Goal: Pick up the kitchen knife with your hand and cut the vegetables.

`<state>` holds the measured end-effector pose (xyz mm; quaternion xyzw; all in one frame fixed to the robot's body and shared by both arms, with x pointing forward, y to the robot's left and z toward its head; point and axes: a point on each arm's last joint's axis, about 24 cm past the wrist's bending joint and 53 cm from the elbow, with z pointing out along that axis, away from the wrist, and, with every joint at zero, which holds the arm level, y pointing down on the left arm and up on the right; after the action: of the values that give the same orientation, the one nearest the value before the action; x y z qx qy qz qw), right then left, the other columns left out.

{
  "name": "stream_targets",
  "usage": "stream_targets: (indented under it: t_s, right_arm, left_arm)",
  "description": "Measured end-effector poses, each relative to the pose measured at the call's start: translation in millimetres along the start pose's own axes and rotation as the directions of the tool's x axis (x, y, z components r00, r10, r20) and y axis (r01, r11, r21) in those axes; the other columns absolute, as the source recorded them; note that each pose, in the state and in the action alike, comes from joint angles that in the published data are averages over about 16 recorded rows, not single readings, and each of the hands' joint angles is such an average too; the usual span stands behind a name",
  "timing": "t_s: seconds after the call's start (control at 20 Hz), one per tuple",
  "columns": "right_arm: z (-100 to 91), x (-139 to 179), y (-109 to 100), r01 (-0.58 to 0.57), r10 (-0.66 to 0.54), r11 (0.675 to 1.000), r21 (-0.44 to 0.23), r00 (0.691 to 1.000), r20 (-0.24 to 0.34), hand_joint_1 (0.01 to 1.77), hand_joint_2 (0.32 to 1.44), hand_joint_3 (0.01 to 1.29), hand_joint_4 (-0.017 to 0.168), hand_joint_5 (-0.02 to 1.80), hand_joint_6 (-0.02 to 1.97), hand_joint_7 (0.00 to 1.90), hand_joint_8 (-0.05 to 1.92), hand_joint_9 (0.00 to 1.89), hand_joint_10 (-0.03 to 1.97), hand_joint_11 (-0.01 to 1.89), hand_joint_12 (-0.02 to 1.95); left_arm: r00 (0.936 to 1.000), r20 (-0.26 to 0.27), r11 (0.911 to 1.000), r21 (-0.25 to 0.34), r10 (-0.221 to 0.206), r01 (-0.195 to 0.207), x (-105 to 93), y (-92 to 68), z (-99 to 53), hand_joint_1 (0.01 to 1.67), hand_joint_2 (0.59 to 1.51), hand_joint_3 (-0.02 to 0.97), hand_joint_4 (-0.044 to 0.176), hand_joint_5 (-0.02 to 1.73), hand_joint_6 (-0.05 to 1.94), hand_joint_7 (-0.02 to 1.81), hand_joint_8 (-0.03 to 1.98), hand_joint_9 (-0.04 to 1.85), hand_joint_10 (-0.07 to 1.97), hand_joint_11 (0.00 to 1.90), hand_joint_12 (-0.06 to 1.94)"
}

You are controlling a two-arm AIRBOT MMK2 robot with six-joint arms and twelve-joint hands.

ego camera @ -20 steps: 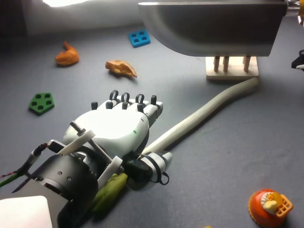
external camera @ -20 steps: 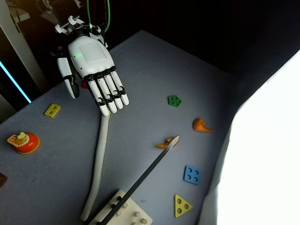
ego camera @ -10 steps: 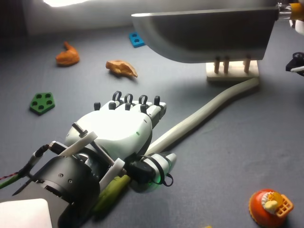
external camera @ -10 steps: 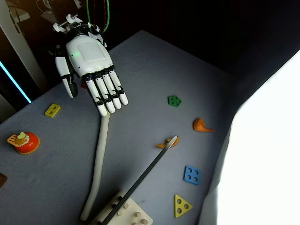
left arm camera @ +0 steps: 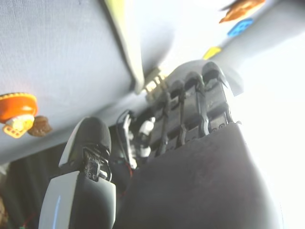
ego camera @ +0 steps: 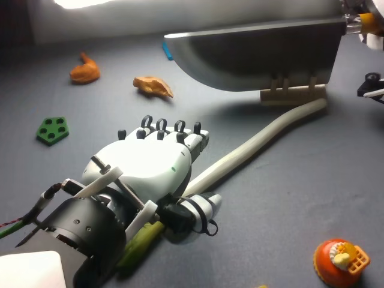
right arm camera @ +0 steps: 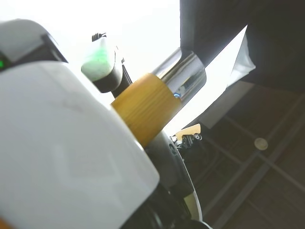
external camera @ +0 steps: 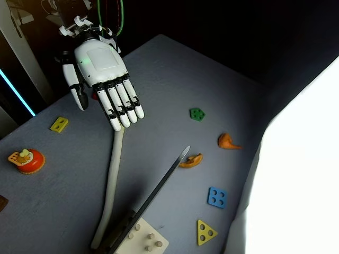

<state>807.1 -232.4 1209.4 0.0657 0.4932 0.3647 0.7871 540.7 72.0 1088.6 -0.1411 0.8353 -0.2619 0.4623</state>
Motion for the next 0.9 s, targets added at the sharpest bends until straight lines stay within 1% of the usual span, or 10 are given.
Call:
stream_targets:
  t_s: [0.3, 0.8, 0.85, 0.9]
  right_arm:
    - [2.4, 4.0, -2.6, 0.017, -0.017, 1.000, 0.000, 1.000, 0.012, 1.56, 0.71, 0.76, 0.167, 1.29, 1.89, 1.54, 1.88, 1.62, 1.91, 1.70, 1.93]
    - [2.6, 6.0, -4.0, 0.025, -0.025, 1.000, 0.002, 0.999, 0.020, 1.55, 0.74, 0.69, 0.167, 1.26, 1.89, 1.53, 1.89, 1.62, 1.91, 1.70, 1.93]
    - [2.3, 6.1, -4.0, 0.025, -0.025, 1.000, 0.001, 0.999, 0.020, 1.54, 0.74, 0.69, 0.166, 1.26, 1.89, 1.52, 1.90, 1.61, 1.91, 1.70, 1.93]
    - [2.0, 6.2, -4.0, 0.025, -0.025, 1.000, 0.000, 0.999, 0.020, 1.53, 0.75, 0.69, 0.161, 1.24, 1.89, 1.51, 1.90, 1.61, 1.91, 1.69, 1.93]
  left_arm:
    - [1.0000, 0.000, 1.0000, -0.001, 0.002, -0.002, 0.0, 0.2, 0.0, 0.35, 1.400, 0.011, 0.000, 0.12, 0.02, 0.12, 0.02, 0.09, 0.01, 0.02, 0.13]
    - [1.0000, 0.002, 1.0000, 0.001, 0.007, -0.007, -0.8, -0.6, 0.2, 0.33, 1.413, 0.012, 0.000, 0.11, 0.02, 0.11, 0.02, 0.08, 0.01, 0.02, 0.12]
    - [1.0000, 0.002, 1.0000, 0.002, 0.007, -0.007, -1.0, -0.8, 0.2, 0.33, 1.413, 0.012, 0.000, 0.11, 0.02, 0.11, 0.02, 0.08, 0.01, 0.02, 0.13]
    - [1.0000, 0.003, 1.0000, 0.002, 0.008, -0.008, -1.2, -1.0, 0.2, 0.33, 1.413, 0.012, 0.000, 0.11, 0.02, 0.11, 0.02, 0.08, 0.01, 0.02, 0.13]
